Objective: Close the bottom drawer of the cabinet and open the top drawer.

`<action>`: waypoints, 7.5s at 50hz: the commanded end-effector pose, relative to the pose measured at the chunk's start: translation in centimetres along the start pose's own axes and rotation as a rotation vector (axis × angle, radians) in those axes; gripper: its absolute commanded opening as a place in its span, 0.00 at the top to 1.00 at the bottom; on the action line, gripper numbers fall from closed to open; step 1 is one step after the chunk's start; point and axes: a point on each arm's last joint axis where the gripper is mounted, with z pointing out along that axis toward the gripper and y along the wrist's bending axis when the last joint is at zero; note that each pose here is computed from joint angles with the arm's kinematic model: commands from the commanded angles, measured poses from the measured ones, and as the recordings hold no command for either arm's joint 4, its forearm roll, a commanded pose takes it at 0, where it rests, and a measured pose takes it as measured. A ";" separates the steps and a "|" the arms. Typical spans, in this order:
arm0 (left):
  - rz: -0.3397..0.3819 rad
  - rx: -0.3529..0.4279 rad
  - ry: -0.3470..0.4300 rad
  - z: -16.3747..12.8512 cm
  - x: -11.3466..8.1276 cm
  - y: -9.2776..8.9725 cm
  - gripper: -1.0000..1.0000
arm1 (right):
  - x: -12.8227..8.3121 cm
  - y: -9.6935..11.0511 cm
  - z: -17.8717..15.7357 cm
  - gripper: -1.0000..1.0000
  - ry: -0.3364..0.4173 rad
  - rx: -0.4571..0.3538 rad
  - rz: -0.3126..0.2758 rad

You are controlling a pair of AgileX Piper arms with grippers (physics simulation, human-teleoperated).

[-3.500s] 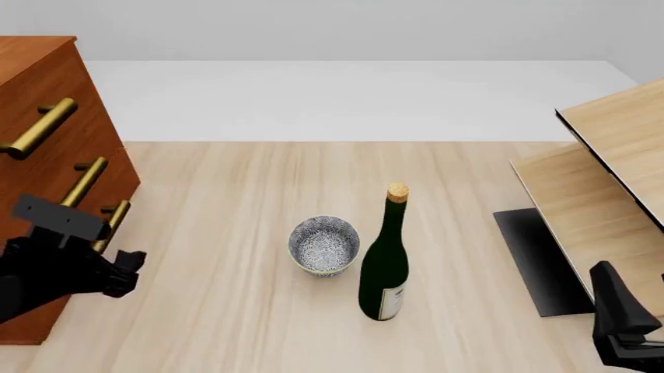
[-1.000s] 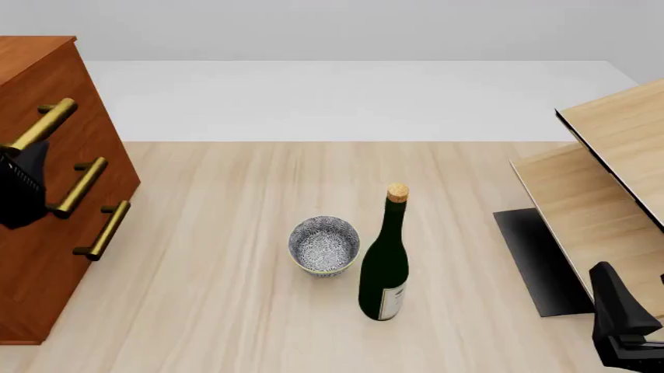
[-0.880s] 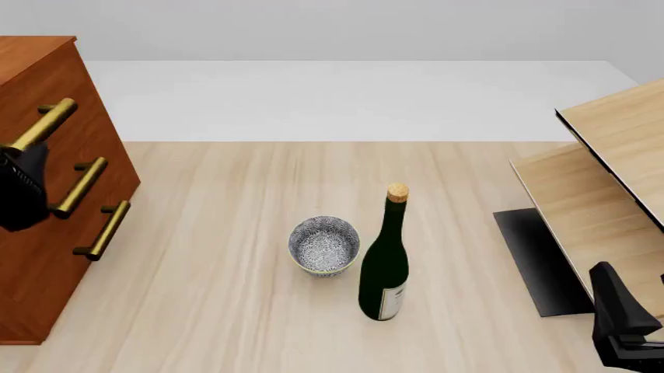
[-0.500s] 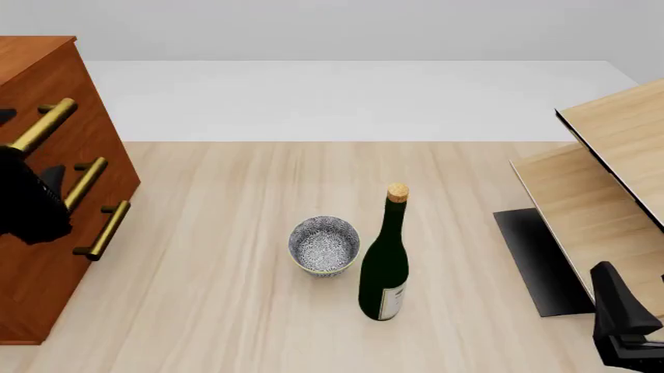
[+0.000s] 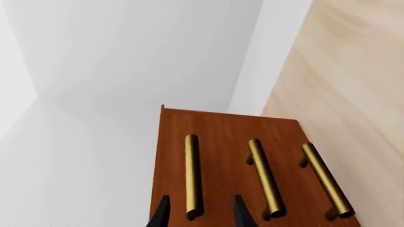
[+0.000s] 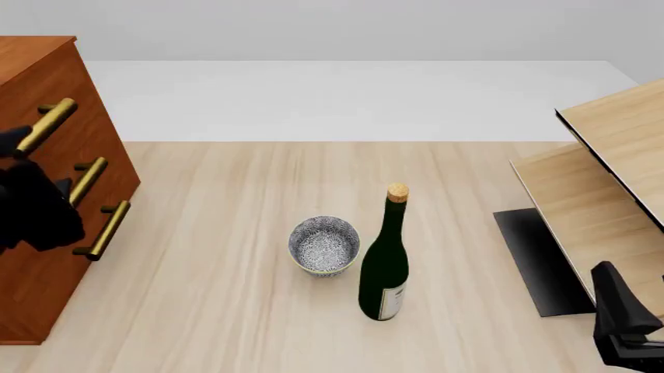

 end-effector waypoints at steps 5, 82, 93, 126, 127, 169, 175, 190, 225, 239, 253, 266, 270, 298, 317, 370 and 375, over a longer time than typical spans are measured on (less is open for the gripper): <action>0.023 0.009 0.036 1.2 0.9 -1.2 0.00 | 0.0 0.0 0.0 0.00 0.000 0.002 0.002; 0.127 -0.093 0.172 3.0 4.3 -0.7 0.00 | 0.0 0.0 0.0 0.00 0.000 0.005 -0.002; 0.142 -0.120 0.164 3.1 4.2 -0.6 1.00 | 0.0 0.0 0.0 0.00 0.000 0.004 -0.001; 0.152 -0.157 0.066 3.0 1.8 -0.1 1.00 | 0.0 0.0 0.0 0.00 0.000 0.006 0.002; 0.153 -0.154 0.063 3.0 1.8 -0.2 1.00 | 0.0 0.0 0.0 0.00 0.000 0.006 0.002; 0.173 -0.156 -0.059 2.5 -1.0 -0.7 1.00 | 0.0 0.0 0.0 0.00 -0.001 0.008 0.009; 0.179 -0.164 -0.074 2.5 -1.3 -0.5 1.00 | 0.0 0.0 0.1 0.00 -0.001 0.009 0.010; 0.184 -0.174 -0.093 3.0 -1.8 -0.4 1.00 | 0.0 -0.1 0.1 0.00 -0.001 0.011 0.013; 0.174 -0.166 -0.091 2.7 -1.8 -0.2 0.00 | 0.0 0.0 0.0 0.00 -0.002 0.009 0.013; 0.153 -0.140 -0.125 2.3 -2.5 -0.5 0.00 | -0.1 0.0 0.0 0.00 -0.002 0.009 0.014; 0.081 -0.073 -0.194 1.2 -4.0 -0.1 0.00 | -0.1 0.0 0.0 0.00 -0.003 0.009 0.015; 0.081 -0.077 -0.206 0.9 -4.2 0.2 0.00 | -0.1 0.0 0.0 0.00 -0.003 0.009 0.014; 0.068 -0.074 -0.215 0.8 -4.5 0.6 0.00 | -0.1 0.0 0.0 0.00 -0.003 0.009 0.014; -0.013 -0.122 -0.257 -0.9 -5.7 5.9 0.00 | -0.2 0.0 0.0 0.00 -0.007 0.009 0.015; -0.083 -0.117 -0.267 -2.7 -6.4 11.8 0.00 | -0.2 0.0 0.0 0.00 -0.007 0.009 0.028; -1.017 0.440 0.190 -1.3 -6.5 22.1 0.00 | -0.2 0.0 0.0 0.00 -0.008 0.002 0.025; -1.038 0.465 0.235 -0.9 -6.0 20.4 0.00 | -0.2 0.0 0.0 0.00 -0.008 0.002 0.024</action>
